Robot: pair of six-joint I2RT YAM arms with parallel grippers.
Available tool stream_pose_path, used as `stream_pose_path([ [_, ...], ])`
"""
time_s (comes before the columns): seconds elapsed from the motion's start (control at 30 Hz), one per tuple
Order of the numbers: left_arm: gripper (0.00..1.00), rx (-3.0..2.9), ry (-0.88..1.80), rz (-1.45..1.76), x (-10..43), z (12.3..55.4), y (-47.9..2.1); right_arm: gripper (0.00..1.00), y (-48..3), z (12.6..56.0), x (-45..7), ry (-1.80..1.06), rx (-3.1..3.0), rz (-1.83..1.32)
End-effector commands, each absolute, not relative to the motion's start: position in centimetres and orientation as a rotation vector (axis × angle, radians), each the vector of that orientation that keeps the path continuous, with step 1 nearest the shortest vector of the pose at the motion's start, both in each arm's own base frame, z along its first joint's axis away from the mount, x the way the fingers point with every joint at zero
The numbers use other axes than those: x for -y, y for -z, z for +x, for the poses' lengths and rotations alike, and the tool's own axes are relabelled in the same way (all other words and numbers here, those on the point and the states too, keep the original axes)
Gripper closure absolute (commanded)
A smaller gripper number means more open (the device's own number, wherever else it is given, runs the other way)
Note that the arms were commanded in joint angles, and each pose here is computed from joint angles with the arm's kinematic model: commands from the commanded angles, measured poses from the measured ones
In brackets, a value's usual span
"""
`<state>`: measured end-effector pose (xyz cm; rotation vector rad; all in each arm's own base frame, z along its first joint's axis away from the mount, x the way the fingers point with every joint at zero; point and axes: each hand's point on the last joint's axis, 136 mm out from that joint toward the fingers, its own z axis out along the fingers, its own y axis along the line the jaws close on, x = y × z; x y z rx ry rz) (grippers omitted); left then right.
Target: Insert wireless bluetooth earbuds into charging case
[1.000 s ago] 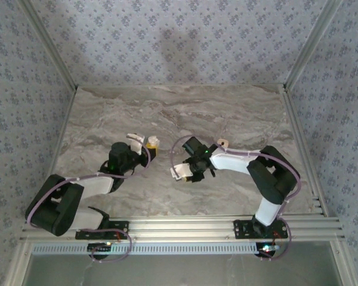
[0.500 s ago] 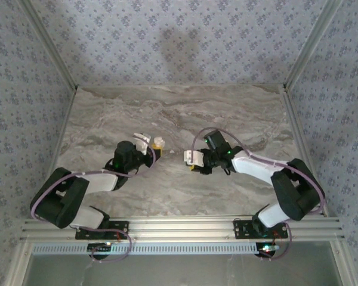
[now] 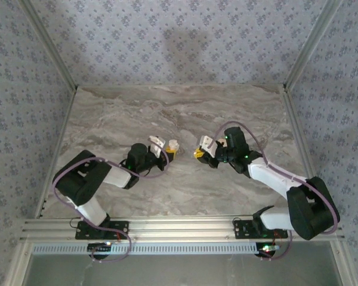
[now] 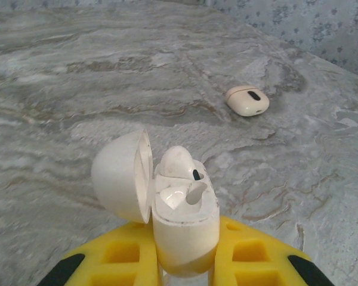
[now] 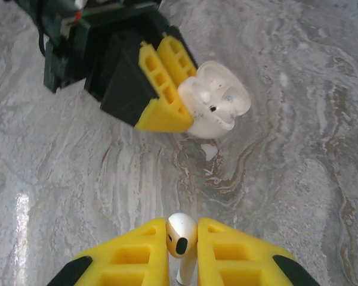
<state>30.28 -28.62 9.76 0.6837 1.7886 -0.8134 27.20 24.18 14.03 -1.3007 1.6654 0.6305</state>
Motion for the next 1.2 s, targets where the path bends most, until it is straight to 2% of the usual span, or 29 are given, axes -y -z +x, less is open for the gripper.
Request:
stream_pose_path([
  [0.0,0.84,-1.601,0.841,0.749,30.9,30.4,-13.1,0.83,-16.2,27.6,-24.0,-0.738,-1.646,-1.15],
  [0.53,0.85,-1.472,0.921,0.821,34.4,28.9,-15.3,0.84,-21.8,29.3,-23.3,-0.911,-1.549,-0.758],
  [0.8,0.85,-1.417,0.998,0.774,34.8,28.3,-17.6,0.83,-23.7,28.7,-25.0,-0.877,-1.43,-0.766],
  [1.17,0.85,-1.382,1.044,0.762,35.3,27.8,-18.8,0.83,-23.6,29.0,-26.0,-0.909,-1.394,-0.771],
])
